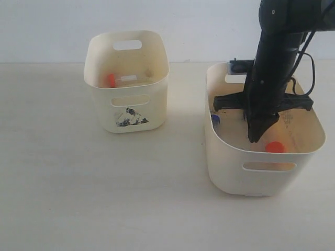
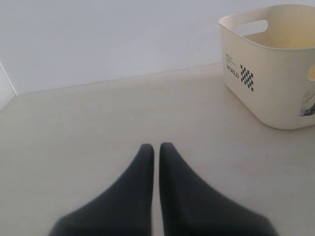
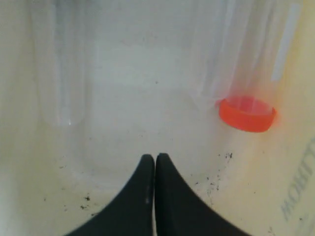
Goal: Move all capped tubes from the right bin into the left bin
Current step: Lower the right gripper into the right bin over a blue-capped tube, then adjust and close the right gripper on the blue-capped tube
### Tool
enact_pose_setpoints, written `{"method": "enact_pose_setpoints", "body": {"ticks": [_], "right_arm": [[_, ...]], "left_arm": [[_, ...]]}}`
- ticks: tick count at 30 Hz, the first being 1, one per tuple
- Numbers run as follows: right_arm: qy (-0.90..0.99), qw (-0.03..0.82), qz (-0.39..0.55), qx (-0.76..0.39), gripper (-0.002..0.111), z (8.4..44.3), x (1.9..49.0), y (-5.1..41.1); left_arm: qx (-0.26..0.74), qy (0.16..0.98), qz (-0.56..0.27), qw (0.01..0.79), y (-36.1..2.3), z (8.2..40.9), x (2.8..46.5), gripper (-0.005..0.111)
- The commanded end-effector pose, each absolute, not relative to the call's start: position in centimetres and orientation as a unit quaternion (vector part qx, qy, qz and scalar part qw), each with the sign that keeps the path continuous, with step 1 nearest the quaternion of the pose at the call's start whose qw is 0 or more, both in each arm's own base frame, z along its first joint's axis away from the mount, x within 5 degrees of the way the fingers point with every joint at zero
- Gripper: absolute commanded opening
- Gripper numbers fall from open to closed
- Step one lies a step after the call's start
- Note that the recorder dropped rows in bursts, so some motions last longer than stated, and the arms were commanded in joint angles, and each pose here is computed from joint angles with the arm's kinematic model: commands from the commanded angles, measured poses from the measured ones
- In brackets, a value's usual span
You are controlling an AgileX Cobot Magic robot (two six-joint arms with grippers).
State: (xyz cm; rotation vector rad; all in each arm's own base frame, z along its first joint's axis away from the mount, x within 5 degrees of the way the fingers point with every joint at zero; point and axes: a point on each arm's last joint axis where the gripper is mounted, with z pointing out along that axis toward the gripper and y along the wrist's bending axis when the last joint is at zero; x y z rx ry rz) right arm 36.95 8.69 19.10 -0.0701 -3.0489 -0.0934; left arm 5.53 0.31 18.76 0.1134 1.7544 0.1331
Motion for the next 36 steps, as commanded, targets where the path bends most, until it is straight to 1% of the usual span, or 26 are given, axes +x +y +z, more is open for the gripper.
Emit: {"method": "enact_pose_setpoints", "body": {"ticks": [1,5,18,20,21,25,27,30,36], "right_arm": [[-0.998,0.050,-0.029,-0.029,0.000,18.4,36.6,8.4],[-0.997,0.047,-0.052,-0.037,0.000,18.4,36.7,8.8],[-0.997,-0.010,-0.064,-0.040,0.001,18.3,37.8,9.1],[-0.997,-0.010,-0.067,-0.032,0.007,18.3,37.8,9.2],[-0.997,-0.010,-0.069,-0.028,0.012,18.2,37.8,9.2],[-0.997,0.007,-0.075,-0.034,0.041,17.3,37.9,9.4],[-0.996,0.020,-0.076,-0.039,0.050,16.5,37.9,9.5],[-0.996,0.023,-0.079,-0.043,0.051,15.8,38.1,9.6],[-0.992,0.002,-0.109,-0.056,0.051,16.0,38.5,10.1]], "left_arm": [[0.045,0.764,0.054,0.642,0.3,19.0,5.5,0.004],[0.045,0.764,0.054,0.642,0.3,19.0,5.5,0.004],[0.045,0.764,0.054,0.642,0.3,19.0,5.5,0.004],[0.045,0.764,0.054,0.642,0.3,19.0,5.5,0.004],[0.045,0.764,0.054,0.642,0.3,19.0,5.5,0.004],[0.045,0.764,0.054,0.642,0.3,19.0,5.5,0.004],[0.045,0.764,0.054,0.642,0.3,19.0,5.5,0.004],[0.045,0.764,0.054,0.642,0.3,19.0,5.5,0.004],[0.045,0.764,0.054,0.642,0.3,19.0,5.5,0.004]]}}
